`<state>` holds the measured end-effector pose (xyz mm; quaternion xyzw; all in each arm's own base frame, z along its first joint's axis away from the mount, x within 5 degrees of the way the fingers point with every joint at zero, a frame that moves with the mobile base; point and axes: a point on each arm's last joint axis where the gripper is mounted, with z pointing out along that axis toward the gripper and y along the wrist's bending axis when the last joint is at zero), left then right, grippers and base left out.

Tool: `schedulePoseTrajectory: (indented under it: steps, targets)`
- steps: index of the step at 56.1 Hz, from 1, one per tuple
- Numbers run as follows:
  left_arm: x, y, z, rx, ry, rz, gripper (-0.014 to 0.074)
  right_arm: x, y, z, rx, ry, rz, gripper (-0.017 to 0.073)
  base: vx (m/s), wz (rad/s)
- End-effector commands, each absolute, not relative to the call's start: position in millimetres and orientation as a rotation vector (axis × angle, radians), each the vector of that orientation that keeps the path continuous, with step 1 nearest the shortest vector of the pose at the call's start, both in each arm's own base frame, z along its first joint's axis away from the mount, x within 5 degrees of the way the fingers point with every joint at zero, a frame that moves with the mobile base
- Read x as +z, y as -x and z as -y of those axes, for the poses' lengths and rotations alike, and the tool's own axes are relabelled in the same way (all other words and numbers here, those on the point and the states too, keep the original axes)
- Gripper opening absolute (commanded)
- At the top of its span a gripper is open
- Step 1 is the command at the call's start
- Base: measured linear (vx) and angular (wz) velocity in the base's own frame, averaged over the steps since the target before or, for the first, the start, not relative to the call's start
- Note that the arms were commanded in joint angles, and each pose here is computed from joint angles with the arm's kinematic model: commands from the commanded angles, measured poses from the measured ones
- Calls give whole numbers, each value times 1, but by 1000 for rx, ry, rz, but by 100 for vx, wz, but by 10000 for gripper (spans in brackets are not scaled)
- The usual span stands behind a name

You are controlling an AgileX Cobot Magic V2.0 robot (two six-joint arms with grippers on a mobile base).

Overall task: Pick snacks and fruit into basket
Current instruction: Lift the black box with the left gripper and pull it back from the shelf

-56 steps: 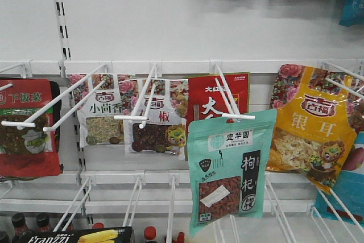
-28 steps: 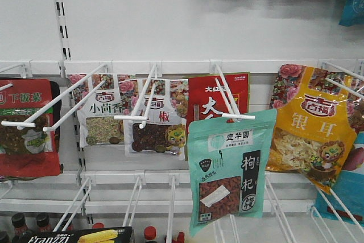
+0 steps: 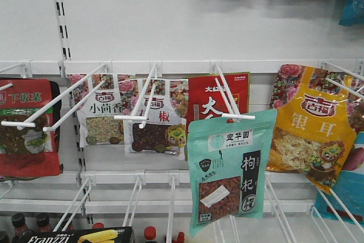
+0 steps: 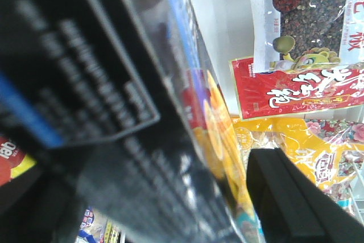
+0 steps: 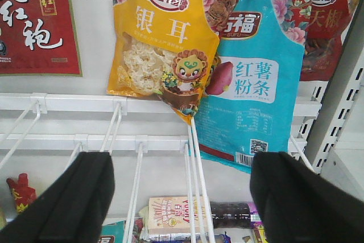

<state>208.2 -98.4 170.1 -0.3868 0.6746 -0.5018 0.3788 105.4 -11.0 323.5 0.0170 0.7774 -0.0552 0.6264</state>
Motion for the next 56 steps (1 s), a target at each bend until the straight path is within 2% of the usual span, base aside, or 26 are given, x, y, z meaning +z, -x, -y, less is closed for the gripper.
schedulePoseTrajectory:
  steps: [1, 23, 33, 45, 56]
  targets:
    - [186, -215, 103, -1370, 927, -1603, 597, 341, -107, 11, -142, -21, -1677, 567, 0, 0]
    - [189, -216, 101, -1379, 941, -1547, 414, 341, -107, 11, -142, -21, -1677, 567, 0, 0]
    - [206, -211, 99, -1378, 845, -1507, 346, 341, -107, 11, -142, -21, -1677, 567, 0, 0]
    - [230, -197, 92, -1151, 563, -1554, 295, 341, -107, 11, -142, -21, -1677, 567, 0, 0]
    - [258, -179, 69, -874, 336, -1532, 279, 341, -107, 11, -142, -21, -1677, 567, 0, 0]
